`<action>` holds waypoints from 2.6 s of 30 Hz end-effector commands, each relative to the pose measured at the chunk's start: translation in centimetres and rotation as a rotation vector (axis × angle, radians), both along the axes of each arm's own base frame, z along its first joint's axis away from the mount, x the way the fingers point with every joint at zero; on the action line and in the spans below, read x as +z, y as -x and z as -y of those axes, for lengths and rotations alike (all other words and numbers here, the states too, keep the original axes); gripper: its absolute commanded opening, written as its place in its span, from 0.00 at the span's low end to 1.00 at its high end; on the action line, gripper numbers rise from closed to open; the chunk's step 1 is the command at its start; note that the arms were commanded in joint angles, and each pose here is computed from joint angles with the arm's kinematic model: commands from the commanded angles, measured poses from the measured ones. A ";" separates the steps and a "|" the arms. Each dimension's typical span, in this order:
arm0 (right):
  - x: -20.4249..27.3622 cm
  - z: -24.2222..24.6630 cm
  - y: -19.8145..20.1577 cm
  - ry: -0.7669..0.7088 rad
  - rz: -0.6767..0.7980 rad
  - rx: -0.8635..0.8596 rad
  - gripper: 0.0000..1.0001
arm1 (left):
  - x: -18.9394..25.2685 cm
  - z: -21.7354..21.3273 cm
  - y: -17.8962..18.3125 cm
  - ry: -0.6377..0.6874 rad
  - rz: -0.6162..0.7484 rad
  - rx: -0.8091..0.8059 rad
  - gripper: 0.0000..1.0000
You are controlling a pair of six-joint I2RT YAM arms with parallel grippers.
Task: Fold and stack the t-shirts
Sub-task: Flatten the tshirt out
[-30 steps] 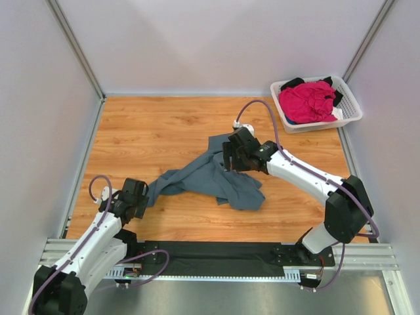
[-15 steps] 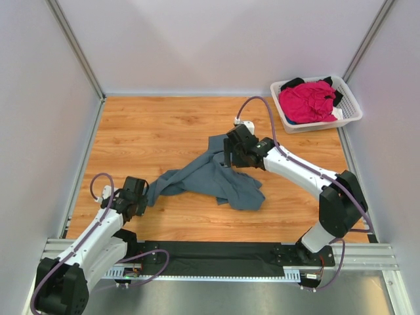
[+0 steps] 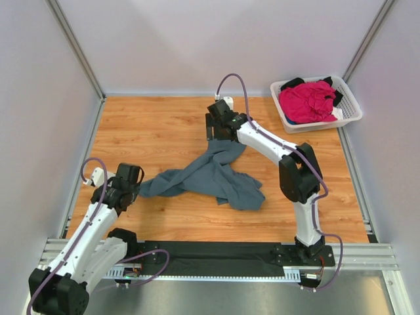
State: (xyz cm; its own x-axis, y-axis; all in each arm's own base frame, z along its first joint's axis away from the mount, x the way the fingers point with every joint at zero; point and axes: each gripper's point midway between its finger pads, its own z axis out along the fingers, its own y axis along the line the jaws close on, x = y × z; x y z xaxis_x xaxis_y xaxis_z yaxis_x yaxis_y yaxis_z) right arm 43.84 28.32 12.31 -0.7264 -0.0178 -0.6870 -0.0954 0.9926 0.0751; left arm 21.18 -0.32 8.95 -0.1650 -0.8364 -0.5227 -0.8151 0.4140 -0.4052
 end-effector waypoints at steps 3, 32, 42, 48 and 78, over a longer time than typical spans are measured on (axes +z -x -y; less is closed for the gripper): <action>0.2 -1.5 -3.7 -0.038 0.030 0.021 0.77 | 4.2 -3.0 0.3 -0.160 0.049 0.032 0.00; -7.9 -7.6 -5.3 -0.022 -0.063 0.119 0.66 | 4.1 -3.2 0.2 -0.192 0.011 0.006 0.00; -10.2 -7.1 -5.9 0.051 -0.080 0.119 0.47 | 4.1 -3.6 0.4 -0.205 0.015 0.017 0.00; -8.3 -6.3 -6.8 0.105 -0.019 0.106 0.00 | 5.3 -4.0 -0.6 -0.232 0.031 -0.001 0.00; 51.2 9.9 11.1 0.100 1.157 -0.044 0.00 | 47.6 -5.3 1.5 -0.778 0.683 -0.351 0.00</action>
